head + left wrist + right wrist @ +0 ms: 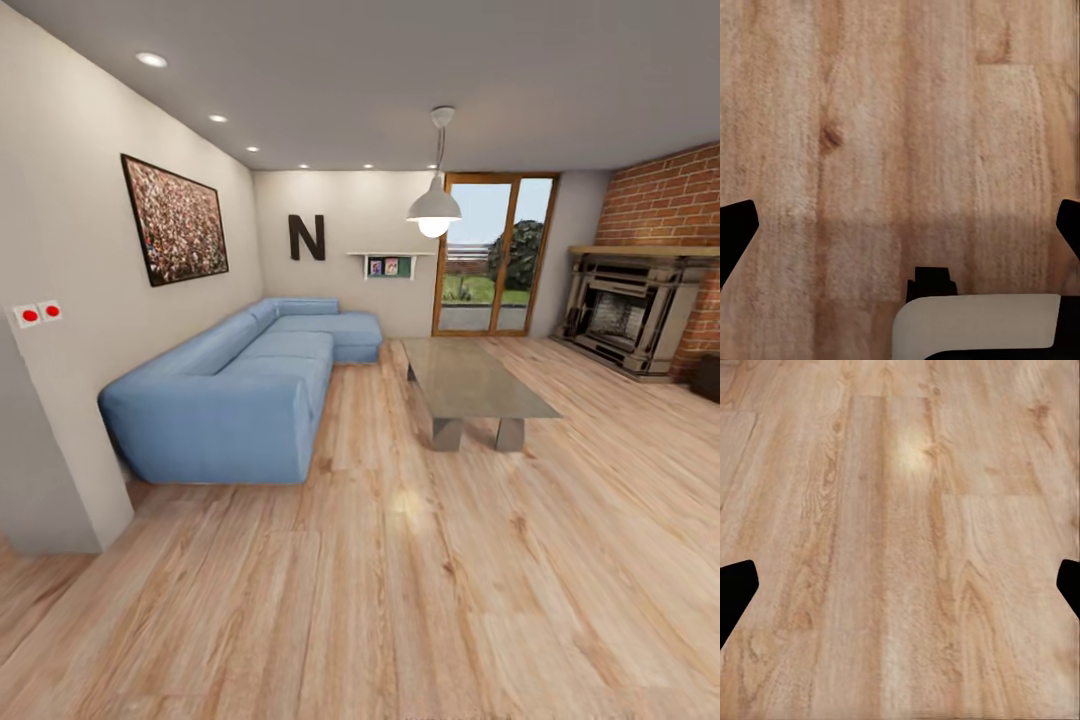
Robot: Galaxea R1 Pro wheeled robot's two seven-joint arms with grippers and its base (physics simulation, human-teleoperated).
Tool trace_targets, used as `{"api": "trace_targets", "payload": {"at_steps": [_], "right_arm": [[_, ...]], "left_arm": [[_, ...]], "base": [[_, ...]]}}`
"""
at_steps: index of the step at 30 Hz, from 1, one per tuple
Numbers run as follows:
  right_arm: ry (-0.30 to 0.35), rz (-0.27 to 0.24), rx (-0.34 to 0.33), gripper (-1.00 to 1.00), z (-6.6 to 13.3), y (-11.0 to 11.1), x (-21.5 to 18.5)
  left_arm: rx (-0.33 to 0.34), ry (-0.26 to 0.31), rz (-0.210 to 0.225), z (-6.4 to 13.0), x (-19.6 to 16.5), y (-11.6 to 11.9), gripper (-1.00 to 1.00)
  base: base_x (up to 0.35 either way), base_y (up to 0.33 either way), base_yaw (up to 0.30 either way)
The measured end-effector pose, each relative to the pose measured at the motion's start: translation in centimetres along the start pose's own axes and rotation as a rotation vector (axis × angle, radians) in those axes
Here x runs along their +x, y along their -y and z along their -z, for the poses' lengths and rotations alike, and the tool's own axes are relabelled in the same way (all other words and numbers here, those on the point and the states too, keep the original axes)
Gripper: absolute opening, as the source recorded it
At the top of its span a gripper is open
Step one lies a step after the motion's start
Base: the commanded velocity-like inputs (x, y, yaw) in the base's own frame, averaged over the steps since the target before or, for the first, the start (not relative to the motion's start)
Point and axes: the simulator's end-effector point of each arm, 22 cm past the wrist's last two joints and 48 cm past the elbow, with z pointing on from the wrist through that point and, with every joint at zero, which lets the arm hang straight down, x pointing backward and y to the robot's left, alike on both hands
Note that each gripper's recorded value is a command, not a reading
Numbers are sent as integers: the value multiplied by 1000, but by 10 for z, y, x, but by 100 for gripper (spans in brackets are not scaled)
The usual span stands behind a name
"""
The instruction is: In the kitchen, take the Vidalia onion out of the sink, dice it on the chopping board with the paring knife, put the diced onion into the bowl on the countertop, then place both the paring knife and the chopping board into the sink.
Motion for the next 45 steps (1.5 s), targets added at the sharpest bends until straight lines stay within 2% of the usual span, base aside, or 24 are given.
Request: {"api": "trace_targets", "payload": {"at_steps": [30,45], "right_arm": [[0,0,0,100,0,0,0],[1,0,1,100,0,0,0]], "left_arm": [[-2,3,-1,0,-1,-1,100],[-3,4,-1,0,-2,-2,100]], "base": [[3,0,-279],[226,0,-278]]}}
